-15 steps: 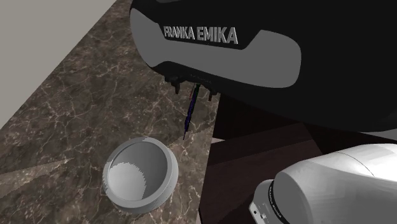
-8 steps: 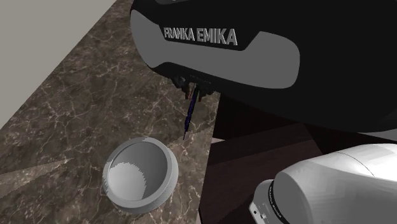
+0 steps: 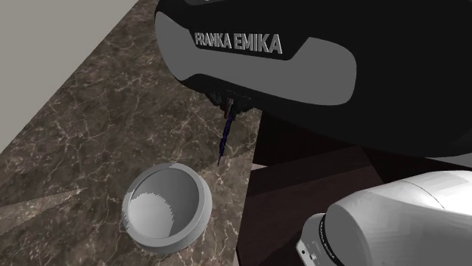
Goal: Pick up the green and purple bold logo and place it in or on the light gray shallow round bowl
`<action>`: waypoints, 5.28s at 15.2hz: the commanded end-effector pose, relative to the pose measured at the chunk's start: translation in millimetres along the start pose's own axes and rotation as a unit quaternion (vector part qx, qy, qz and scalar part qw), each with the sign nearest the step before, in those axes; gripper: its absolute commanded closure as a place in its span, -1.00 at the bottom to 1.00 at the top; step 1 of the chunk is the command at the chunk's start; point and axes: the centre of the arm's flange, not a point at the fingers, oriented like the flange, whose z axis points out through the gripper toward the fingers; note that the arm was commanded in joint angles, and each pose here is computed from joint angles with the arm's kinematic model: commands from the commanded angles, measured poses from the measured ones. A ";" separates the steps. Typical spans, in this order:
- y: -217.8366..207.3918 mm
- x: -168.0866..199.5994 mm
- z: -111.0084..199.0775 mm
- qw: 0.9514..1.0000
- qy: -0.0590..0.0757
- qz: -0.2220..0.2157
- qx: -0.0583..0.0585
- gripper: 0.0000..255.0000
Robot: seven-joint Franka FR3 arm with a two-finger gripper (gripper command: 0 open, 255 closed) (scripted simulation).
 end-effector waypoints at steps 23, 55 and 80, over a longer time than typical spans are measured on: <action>-8.0 -3.5 -121.1 1.000 0.000 0.000 0.000 1.00; -83.2 -212.3 -53.2 1.000 0.000 0.000 0.000 1.00; -82.4 -211.9 -90.2 1.000 0.000 0.000 0.000 -1.00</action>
